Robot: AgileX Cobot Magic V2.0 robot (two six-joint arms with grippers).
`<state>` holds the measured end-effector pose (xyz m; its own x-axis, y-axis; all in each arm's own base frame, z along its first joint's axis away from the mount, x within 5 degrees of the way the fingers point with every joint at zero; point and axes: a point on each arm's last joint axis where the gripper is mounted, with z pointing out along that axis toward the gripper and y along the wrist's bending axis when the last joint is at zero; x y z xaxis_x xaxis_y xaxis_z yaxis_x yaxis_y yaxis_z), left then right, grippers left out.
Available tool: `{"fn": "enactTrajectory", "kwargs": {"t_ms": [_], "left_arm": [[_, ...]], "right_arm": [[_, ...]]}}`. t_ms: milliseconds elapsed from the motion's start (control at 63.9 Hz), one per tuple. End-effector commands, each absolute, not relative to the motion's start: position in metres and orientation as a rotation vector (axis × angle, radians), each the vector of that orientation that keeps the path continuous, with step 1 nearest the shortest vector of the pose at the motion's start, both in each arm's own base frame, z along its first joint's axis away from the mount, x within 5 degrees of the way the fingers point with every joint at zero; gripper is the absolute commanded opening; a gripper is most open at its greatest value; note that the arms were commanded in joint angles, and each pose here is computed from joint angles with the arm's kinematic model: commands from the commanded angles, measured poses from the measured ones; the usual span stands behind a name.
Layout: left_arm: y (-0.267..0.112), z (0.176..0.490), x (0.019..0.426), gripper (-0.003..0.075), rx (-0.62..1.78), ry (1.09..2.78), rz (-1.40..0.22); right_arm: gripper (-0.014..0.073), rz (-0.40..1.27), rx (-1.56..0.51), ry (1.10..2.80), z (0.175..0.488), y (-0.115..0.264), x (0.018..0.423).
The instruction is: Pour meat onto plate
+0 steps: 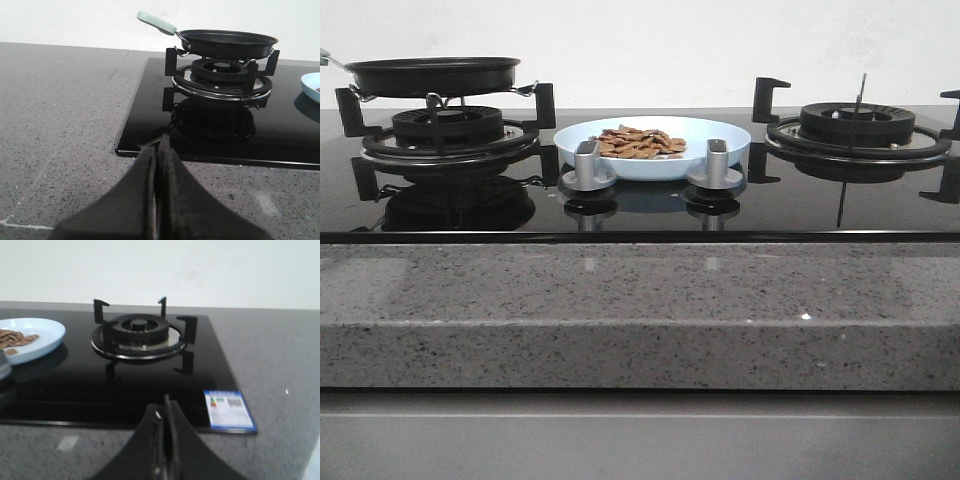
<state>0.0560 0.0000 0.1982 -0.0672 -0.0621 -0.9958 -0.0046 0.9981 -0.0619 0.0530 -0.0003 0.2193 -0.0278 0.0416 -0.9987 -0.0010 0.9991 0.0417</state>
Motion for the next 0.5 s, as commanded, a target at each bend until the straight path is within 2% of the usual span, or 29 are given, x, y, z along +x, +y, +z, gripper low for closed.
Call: {"fn": "enactTrajectory", "kwargs": {"t_ms": [0,141,485], "left_arm": [[0.0,0.205,0.055,-0.002,-0.055,1.545,-0.056],[0.0,0.205,0.055,-0.002,-0.055,1.545,-0.056],[0.0,0.205,0.055,-0.002,-0.055,1.545,-0.056]], "right_arm": [[-0.0059,0.045,0.048,1.497,0.22,0.0,0.052],[-0.0059,0.048,0.051,1.531,0.202,0.0,0.055],[-0.0059,0.049,0.054,1.545,0.201,0.0,0.055]]}}
